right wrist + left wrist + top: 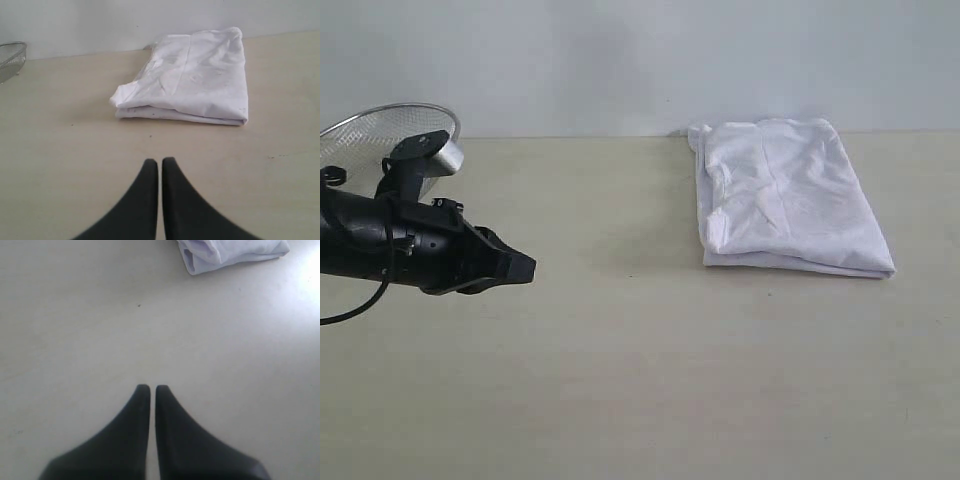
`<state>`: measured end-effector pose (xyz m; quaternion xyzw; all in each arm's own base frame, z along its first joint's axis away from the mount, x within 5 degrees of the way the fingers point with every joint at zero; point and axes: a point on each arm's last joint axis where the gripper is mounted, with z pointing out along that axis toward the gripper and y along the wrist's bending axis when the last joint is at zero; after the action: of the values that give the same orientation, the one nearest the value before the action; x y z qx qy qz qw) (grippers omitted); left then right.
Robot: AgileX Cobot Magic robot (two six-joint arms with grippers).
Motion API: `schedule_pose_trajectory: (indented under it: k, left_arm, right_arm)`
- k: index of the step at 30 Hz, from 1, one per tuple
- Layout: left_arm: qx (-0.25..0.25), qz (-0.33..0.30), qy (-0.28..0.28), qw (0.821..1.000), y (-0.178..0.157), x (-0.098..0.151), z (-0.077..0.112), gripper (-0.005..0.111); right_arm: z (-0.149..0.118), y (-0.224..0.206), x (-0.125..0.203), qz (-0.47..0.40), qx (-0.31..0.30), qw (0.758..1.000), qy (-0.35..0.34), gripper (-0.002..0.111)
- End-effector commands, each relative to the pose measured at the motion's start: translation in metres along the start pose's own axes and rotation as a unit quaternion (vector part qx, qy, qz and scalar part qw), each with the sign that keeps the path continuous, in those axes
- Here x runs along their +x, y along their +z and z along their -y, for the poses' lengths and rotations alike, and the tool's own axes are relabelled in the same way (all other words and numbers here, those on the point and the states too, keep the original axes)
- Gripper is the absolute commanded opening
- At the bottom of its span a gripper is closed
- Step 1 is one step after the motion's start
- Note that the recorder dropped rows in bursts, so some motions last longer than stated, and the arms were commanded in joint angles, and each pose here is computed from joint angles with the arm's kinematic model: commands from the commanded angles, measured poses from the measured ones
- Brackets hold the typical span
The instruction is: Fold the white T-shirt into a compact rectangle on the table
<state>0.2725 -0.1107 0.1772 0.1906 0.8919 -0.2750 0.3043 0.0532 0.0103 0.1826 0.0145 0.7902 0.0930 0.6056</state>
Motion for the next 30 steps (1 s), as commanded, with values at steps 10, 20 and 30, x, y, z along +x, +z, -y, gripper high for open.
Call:
schedule_pose_trajectory:
  k: [10,20,30]
  left_arm:
    - [0.001,0.003,0.001,1.0,-0.0009,-0.0005,0.0022,0.004]
    - [0.001,0.003,0.001,1.0,-0.0009,-0.0005,0.0022,0.004]
    - [0.001,0.003,0.001,1.0,-0.0009,-0.0005,0.0022,0.004]
  right_arm:
    - [0.0073,-0.0007,-0.0023,0.013,0.041,0.999,-0.025,0.0]
    - [0.0062,-0.0006,-0.0011,0.006,0.035,0.999,-0.036,0.0]
    - [0.0062,-0.0006,-0.0011,0.006,0.035,0.999,-0.036,0.0]
